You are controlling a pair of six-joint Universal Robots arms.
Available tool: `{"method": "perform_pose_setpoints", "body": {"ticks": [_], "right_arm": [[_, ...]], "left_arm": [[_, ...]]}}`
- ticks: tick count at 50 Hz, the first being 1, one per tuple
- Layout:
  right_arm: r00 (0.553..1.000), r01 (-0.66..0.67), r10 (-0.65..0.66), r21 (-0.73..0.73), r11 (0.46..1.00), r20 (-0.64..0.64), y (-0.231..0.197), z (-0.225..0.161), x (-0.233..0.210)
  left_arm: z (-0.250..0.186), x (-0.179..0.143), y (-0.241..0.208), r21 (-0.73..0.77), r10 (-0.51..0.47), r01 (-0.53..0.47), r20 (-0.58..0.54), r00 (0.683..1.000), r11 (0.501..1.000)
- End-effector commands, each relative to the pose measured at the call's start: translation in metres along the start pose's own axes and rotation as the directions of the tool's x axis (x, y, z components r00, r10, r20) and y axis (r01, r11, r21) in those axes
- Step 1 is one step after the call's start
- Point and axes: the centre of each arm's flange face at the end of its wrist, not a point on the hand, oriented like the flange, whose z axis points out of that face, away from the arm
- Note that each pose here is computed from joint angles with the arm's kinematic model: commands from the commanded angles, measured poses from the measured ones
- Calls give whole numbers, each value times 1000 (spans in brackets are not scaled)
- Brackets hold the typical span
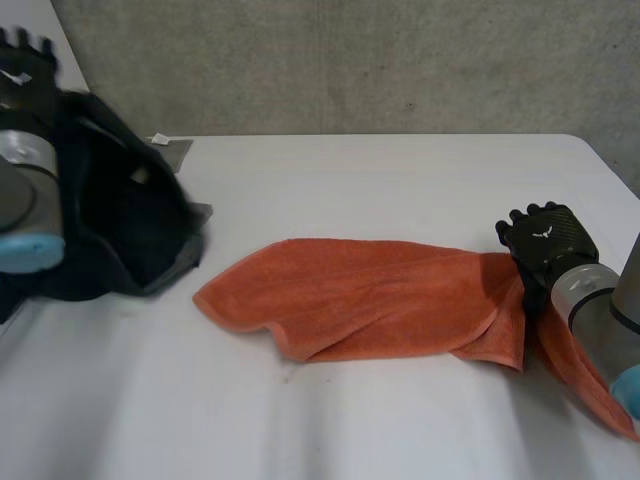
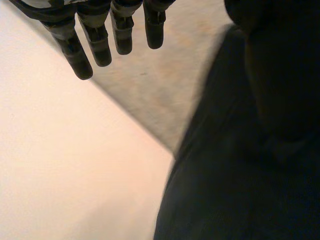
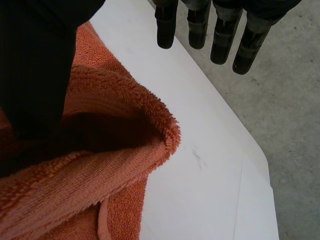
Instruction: Fold the laundry.
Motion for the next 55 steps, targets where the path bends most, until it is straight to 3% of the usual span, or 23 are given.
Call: {"method": "perform_pose_setpoints", "body": {"ticks": [1,8,13,17,24,39,47,55], "right_arm": [[1000,-1,1,-1,1000,1,0,-1,1],[1000,-3,3,-7,1000,0,2,-1,1],[1000,-4,4,-9,1000,2,3,-1,1],[1000,-4,4,-8,1000,1,3,-1,1],[1000,-4,4,-13,1000,5,4,-1,0],[1000,-1,1,-13,1000,12,5,-2,-3],[1000,0,1,-14,1000,13,5,-3,-4],[1000,0,0,-13,1000,12,5,-3,-3]], "left_arm": [[-36,44,1,-49,-21,14,-138,990,999],[-77,81,-1,-107,-44,13,-293,955,994],[-111,107,-7,-144,-68,5,-438,896,990],[-127,120,-6,-164,-77,-7,-503,861,987],[-141,141,15,-199,-76,-43,-555,829,979],[-101,138,56,-226,-58,-62,-486,872,972],[-71,116,81,-199,74,-172,-422,903,965],[-30,72,113,-225,244,-311,-281,928,923]]}}
